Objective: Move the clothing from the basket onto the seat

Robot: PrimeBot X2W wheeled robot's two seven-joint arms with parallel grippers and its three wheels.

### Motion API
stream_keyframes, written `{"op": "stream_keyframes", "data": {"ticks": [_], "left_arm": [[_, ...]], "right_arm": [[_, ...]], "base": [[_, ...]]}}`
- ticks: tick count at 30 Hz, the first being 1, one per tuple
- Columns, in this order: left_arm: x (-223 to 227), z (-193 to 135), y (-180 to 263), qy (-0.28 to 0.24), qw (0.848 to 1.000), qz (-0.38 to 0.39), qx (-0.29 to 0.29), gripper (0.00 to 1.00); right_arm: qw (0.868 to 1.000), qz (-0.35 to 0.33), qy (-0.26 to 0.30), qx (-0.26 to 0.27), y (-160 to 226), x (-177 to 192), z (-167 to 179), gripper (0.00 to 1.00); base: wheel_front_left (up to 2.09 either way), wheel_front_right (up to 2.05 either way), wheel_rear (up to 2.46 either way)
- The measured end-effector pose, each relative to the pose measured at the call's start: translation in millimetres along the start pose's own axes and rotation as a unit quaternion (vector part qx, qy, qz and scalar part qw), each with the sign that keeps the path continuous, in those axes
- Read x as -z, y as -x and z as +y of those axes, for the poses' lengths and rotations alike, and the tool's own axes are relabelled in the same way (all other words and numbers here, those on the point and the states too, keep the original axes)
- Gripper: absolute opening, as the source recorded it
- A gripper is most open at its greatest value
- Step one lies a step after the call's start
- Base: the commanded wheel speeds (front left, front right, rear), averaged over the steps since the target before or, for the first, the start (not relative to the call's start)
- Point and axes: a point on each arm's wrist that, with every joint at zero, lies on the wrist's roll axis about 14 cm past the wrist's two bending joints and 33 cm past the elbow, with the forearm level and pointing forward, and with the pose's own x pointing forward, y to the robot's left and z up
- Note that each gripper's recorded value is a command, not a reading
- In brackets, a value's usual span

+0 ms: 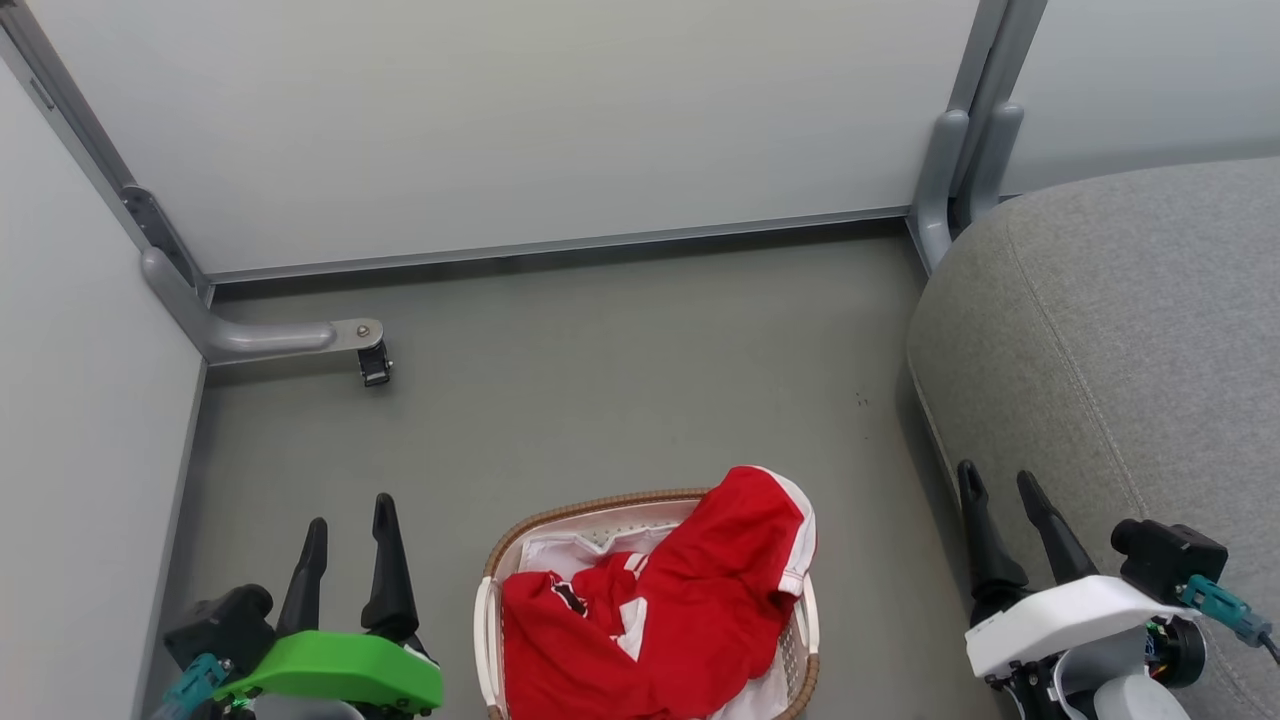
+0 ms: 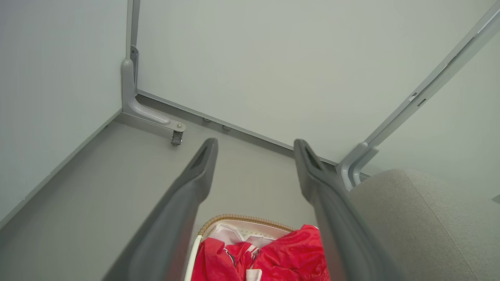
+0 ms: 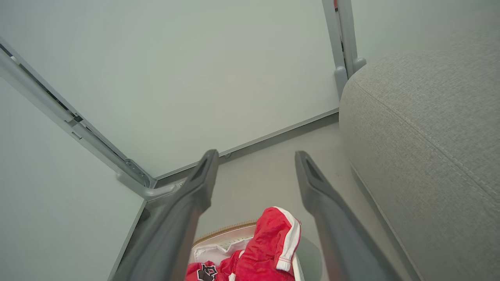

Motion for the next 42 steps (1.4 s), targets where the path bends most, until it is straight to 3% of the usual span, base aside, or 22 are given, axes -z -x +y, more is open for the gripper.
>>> {"op": "stream_keyframes", "data": {"ticks": [42], "left_arm": [[22.1,-2.2,17.0,-0.152,0.988,0.007,0.017,1.0]], "right_arm": [[0.985,0.005,0.166,-0.05,5.9,13.8,17.9,1.0]], "base": [[0.0,0.0,0.0]]}}
